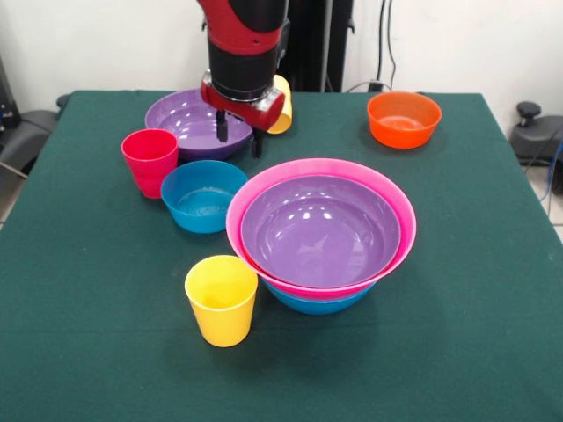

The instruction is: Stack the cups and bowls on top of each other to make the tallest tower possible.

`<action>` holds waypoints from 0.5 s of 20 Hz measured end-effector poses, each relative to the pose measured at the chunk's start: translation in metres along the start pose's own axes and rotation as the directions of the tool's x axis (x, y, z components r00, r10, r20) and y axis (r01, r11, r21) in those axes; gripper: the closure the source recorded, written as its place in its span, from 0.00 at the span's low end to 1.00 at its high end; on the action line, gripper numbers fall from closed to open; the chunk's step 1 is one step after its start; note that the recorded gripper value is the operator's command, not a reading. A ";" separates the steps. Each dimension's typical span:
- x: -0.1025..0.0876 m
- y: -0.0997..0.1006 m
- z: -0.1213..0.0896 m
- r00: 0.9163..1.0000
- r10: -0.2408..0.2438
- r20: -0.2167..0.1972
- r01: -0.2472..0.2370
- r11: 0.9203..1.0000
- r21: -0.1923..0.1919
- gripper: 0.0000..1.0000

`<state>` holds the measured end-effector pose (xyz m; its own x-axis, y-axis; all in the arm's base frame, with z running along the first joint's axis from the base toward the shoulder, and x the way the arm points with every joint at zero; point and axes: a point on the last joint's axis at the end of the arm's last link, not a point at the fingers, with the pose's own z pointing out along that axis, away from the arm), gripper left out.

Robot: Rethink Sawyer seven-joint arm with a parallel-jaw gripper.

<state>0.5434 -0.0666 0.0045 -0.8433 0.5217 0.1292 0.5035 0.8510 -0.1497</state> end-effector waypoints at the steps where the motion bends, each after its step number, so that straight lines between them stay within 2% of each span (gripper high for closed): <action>1: 0.000 0.000 0.002 1.000 -0.004 0.003 0.004 1.000 0.001 0.00; 10: 0.012 -0.002 0.037 0.999 -0.041 -0.003 0.041 0.999 0.013 0.00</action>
<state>0.5255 -0.0641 -0.0302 -0.8626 0.4865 0.1386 0.4659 0.8708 -0.1568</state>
